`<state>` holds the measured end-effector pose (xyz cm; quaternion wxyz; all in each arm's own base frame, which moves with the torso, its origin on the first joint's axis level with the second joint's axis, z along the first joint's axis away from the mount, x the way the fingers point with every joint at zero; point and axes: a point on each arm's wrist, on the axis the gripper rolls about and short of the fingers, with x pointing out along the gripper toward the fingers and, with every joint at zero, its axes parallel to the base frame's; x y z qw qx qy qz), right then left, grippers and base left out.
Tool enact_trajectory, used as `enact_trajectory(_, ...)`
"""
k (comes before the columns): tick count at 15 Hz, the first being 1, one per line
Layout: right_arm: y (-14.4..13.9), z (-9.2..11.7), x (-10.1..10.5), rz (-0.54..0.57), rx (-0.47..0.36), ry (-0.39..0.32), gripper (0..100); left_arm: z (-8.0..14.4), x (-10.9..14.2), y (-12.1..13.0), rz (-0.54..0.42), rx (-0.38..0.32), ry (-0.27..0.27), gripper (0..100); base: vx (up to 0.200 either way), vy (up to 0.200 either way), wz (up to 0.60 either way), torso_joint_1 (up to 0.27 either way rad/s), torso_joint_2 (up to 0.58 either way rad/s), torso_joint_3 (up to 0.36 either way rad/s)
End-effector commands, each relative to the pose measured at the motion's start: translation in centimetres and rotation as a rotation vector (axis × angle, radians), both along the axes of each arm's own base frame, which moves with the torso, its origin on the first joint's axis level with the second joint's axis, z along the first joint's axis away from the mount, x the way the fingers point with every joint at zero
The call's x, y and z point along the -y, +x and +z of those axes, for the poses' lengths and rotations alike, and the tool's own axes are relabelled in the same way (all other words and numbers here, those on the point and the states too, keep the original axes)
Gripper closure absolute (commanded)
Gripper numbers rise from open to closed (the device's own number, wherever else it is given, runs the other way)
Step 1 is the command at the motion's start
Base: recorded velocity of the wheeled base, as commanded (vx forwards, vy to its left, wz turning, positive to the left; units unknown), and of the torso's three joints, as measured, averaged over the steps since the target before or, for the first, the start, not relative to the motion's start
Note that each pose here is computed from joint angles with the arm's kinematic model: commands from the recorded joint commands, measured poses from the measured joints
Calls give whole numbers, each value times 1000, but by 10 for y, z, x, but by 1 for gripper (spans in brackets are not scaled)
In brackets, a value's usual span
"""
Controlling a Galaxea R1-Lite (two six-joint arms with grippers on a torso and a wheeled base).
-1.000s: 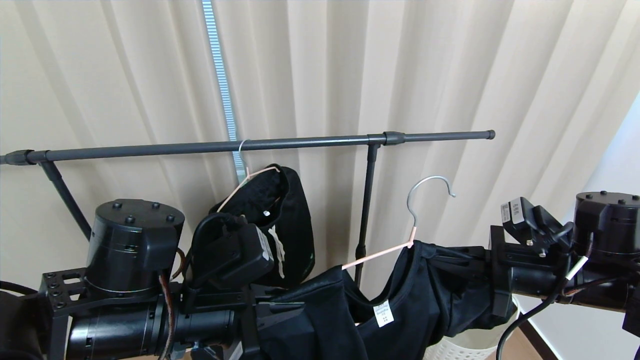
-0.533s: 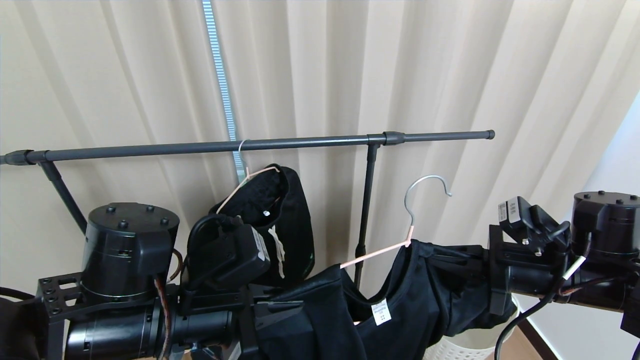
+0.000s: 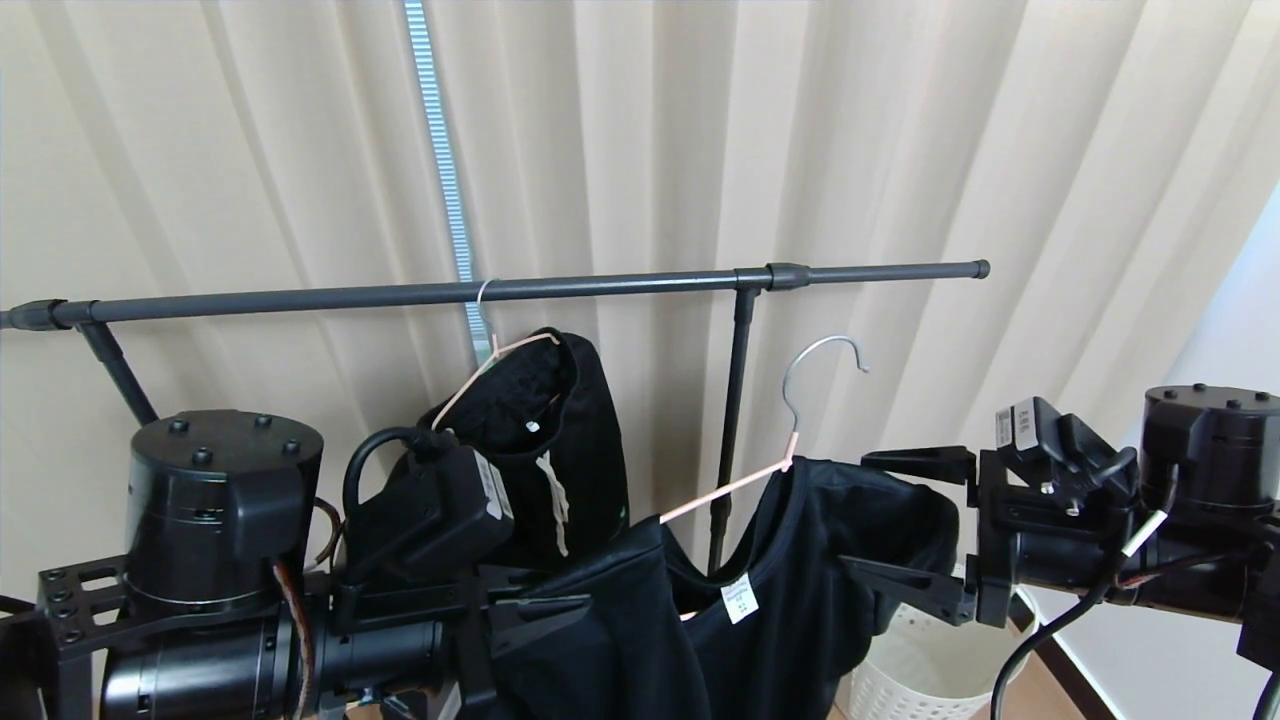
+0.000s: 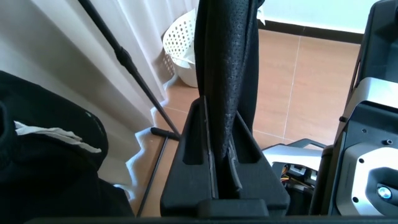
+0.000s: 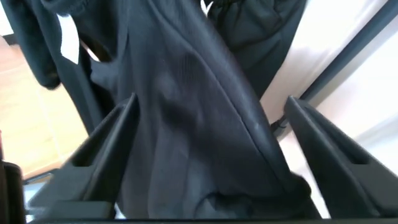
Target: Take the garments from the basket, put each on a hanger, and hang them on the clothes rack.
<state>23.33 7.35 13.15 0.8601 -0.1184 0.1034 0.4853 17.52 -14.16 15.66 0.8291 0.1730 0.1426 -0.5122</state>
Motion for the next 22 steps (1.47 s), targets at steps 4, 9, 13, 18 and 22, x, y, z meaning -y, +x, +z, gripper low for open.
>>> enact_trajectory(4, 3, 2, 11, -39, 19, -3, 0, 5, -14, -10, 25, 24, -16, 100, 0, 0, 0, 0, 0, 0)
enact_trajectory(9, 4, -2, 19, -33, 77, -52, 0, 8, -30, -22, 54, 49, -35, 100, 0, 0, 0, 0, 0, 0)
enact_trajectory(13, 9, -7, 28, -55, 96, -86, 0, 13, -41, -35, 67, 80, -59, 100, 0, 0, 0, 0, 0, 0)
enact_trajectory(18, 24, -20, 40, -94, 75, -115, 0, 17, -45, -41, 76, 93, -82, 100, 0, 0, 0, 0, 0, 0)
enact_trajectory(22, 32, -24, 46, -118, 67, -122, 0, 15, -46, -42, 77, 88, -78, 100, 0, 0, 0, 0, 0, 0)
